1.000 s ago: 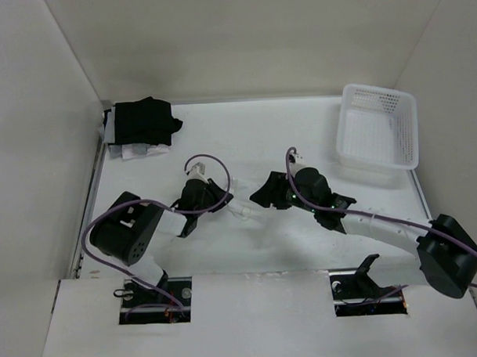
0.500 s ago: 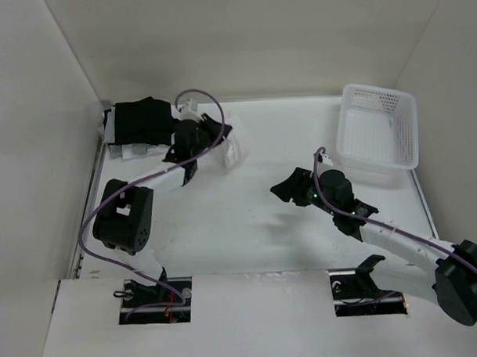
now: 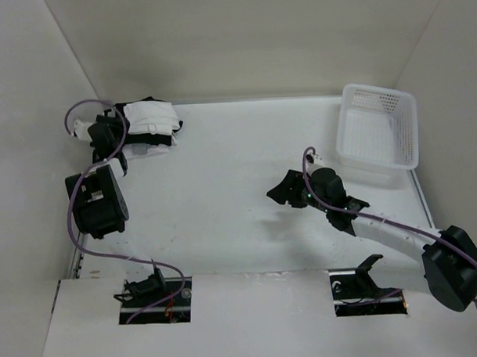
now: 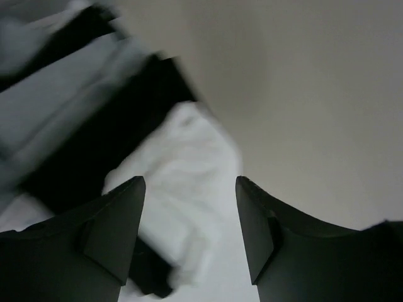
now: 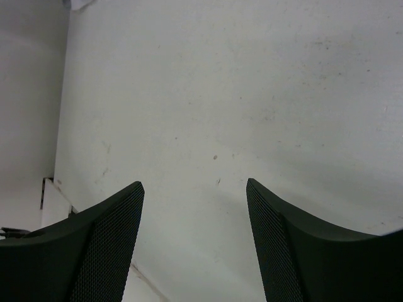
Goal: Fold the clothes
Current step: Neatly place the folded tank top to the corner
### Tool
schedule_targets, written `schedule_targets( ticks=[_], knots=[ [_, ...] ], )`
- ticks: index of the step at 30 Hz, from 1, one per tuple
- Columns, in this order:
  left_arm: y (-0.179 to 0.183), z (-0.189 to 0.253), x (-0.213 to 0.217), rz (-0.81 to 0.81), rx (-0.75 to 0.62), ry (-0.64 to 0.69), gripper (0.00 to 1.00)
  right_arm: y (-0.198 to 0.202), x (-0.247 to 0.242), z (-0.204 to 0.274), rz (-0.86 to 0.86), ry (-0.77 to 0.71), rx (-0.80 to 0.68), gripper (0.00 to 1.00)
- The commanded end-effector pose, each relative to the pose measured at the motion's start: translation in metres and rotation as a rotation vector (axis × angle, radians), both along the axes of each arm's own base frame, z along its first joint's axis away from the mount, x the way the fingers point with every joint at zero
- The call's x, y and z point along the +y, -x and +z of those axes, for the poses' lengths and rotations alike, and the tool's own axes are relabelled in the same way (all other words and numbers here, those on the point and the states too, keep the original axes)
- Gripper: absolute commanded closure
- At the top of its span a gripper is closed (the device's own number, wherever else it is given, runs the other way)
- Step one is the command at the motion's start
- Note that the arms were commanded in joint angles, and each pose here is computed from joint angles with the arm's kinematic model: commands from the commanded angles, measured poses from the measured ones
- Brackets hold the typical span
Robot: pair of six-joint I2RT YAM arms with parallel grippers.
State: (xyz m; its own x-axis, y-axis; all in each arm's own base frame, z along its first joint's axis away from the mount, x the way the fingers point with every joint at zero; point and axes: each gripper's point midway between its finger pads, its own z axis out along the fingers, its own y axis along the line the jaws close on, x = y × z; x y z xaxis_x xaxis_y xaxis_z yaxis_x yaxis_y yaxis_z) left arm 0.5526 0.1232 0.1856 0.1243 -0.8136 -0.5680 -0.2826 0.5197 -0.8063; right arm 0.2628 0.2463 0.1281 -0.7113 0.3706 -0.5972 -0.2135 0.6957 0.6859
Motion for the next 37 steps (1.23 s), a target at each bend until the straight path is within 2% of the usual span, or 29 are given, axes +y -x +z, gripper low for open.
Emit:
schedule_targets(
  ticks=[1, 5, 8, 12, 13, 14, 15, 16, 20, 22, 25, 28, 31, 37],
  knots=[
    [0.026, -0.038, 0.004, 0.092, 0.047, 0.087, 0.41, -0.004, 0.017, 0.023, 0.050, -0.028, -0.064, 0.29],
    [0.068, -0.023, 0.003, 0.198, -0.070, 0.111, 0.37, 0.005, 0.028, 0.016, 0.091, -0.012, -0.055, 0.27],
    [0.097, -0.014, -0.011, 0.241, -0.100, 0.094, 0.34, 0.009, 0.030, 0.010, 0.101, 0.004, -0.059, 0.26],
    [0.112, -0.016, -0.078, 0.118, -0.039, 0.003, 0.31, 0.002, 0.024, 0.003, 0.053, 0.022, -0.074, 0.26],
    [0.112, -0.019, -0.104, 0.054, -0.013, -0.022, 0.26, -0.001, 0.022, 0.002, 0.035, 0.032, -0.077, 0.26],
    [0.112, -0.022, -0.130, -0.016, 0.011, -0.053, 0.00, -0.003, 0.018, 0.001, 0.014, 0.044, -0.082, 0.26],
    [0.113, -0.024, -0.159, -0.088, 0.029, -0.081, 0.00, -0.006, 0.015, 0.001, -0.004, 0.054, -0.089, 0.18],
    [0.115, -0.028, -0.190, -0.169, 0.051, -0.119, 0.00, -0.007, 0.012, 0.001, -0.018, 0.064, -0.101, 0.00],
    [0.135, -0.054, -0.294, -0.461, 0.169, -0.287, 0.00, -0.019, -0.008, 0.002, -0.120, 0.134, -0.147, 0.00],
    [0.149, -0.071, -0.332, -0.585, 0.235, -0.326, 0.00, -0.025, -0.020, 0.001, -0.176, 0.167, -0.169, 0.00],
    [0.175, -0.102, -0.369, -0.731, 0.351, -0.303, 0.00, -0.028, -0.035, -0.008, -0.244, 0.205, -0.175, 0.00],
    [0.197, -0.120, -0.387, -0.789, 0.379, -0.274, 0.00, -0.029, -0.045, -0.019, -0.283, 0.232, -0.175, 0.00],
    [0.213, -0.124, -0.401, -0.818, 0.351, -0.263, 0.00, -0.028, -0.045, -0.022, -0.281, 0.236, -0.169, 0.00],
    [0.209, -0.106, -0.407, -0.806, 0.291, -0.323, 0.00, -0.029, -0.043, -0.024, -0.278, 0.231, -0.168, 0.00]
  ],
)
